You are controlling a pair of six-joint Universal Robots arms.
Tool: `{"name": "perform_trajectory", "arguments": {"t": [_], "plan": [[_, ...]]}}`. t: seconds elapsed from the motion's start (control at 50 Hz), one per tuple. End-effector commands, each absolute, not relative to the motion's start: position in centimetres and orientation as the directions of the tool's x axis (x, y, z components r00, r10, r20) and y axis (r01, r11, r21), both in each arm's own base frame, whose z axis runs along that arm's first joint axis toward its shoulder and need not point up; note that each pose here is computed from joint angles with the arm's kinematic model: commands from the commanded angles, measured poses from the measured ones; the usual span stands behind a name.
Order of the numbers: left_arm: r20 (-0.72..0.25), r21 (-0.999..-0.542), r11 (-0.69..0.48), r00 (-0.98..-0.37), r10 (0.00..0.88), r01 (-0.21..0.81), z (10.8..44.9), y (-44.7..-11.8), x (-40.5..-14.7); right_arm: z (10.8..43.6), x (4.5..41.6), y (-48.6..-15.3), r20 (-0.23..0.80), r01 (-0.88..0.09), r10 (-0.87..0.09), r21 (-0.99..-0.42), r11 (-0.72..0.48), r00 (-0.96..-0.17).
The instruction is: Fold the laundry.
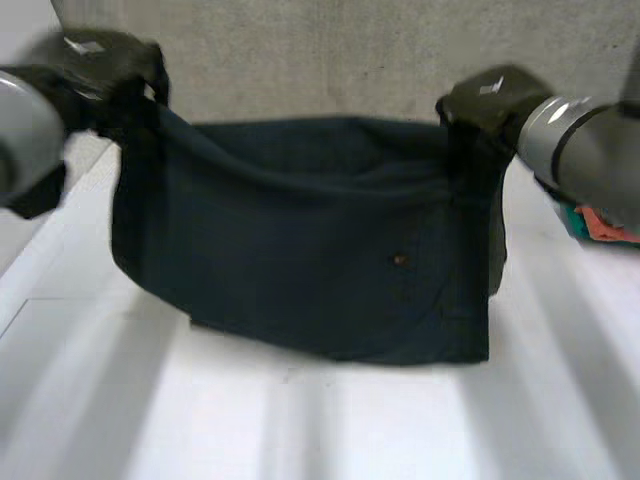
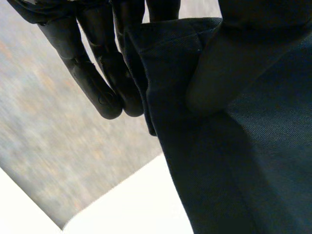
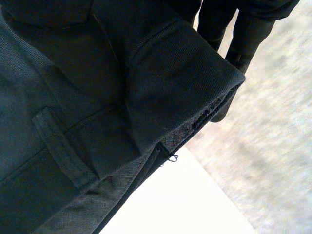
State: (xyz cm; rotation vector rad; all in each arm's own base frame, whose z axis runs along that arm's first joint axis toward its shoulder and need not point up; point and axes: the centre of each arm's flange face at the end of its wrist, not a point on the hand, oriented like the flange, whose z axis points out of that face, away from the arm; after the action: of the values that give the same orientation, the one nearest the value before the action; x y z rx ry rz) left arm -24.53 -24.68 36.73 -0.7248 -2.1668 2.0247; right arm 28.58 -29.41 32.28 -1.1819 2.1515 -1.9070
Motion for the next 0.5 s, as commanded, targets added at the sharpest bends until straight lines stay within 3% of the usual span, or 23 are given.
{"name": "perform_trajectory", "arguments": {"t": [0.02, 0.08, 0.14, 0.18, 0.22, 0.26, 0.34, 0.44, 0.5], "plan": [[-0.281, -0.941, 0.067, -0.875, 0.393, 0.332, 32.1, -31.0, -27.3, 27.5, 30.8, -32.5, 0.492, -0.555, -0.559, -0.829, -0.069, -0.667], [-0.288, -0.953, -0.014, -0.884, 0.370, 0.304, 33.0, -32.8, -28.8, 28.9, 31.9, -35.2, 0.523, -0.485, -0.432, -0.850, -0.203, -0.735], [-0.254, -0.963, -0.165, -0.915, 0.312, 0.211, 37.1, -33.2, -29.2, 32.3, 32.0, -37.4, 0.477, -0.370, -0.257, -0.852, -0.369, -0.841], [-0.202, -0.957, -0.261, -0.940, 0.275, 0.129, 39.7, -33.2, -29.1, 35.6, 31.7, -38.1, 0.400, -0.274, -0.157, -0.818, -0.506, -0.903], [-0.154, -0.939, -0.339, -0.954, 0.256, 0.061, 41.7, -32.8, -28.9, 37.7, 31.4, -38.2, 0.344, -0.213, -0.119, -0.781, -0.587, -0.931], [-0.104, -0.909, -0.418, -0.963, 0.249, -0.010, 43.8, -31.7, -28.7, 39.8, 31.4, -37.7, 0.296, -0.147, -0.117, -0.732, -0.666, -0.948], [-0.095, -0.889, -0.456, -0.959, 0.267, -0.039, 44.4, -29.9, -28.8, 40.5, 31.5, -37.3, 0.317, -0.129, -0.163, -0.727, -0.675, -0.934], [-0.160, -0.927, -0.374, -0.936, 0.314, 0.033, 40.5, -28.9, -29.6, 37.5, 31.5, -37.7, 0.382, -0.181, -0.257, -0.803, -0.567, -0.888], [-0.188, -0.957, -0.273, -0.922, 0.338, 0.095, 36.5, -28.9, -29.8, 33.7, 31.5, -38.1, 0.413, -0.239, -0.346, -0.862, -0.448, -0.842]]}}
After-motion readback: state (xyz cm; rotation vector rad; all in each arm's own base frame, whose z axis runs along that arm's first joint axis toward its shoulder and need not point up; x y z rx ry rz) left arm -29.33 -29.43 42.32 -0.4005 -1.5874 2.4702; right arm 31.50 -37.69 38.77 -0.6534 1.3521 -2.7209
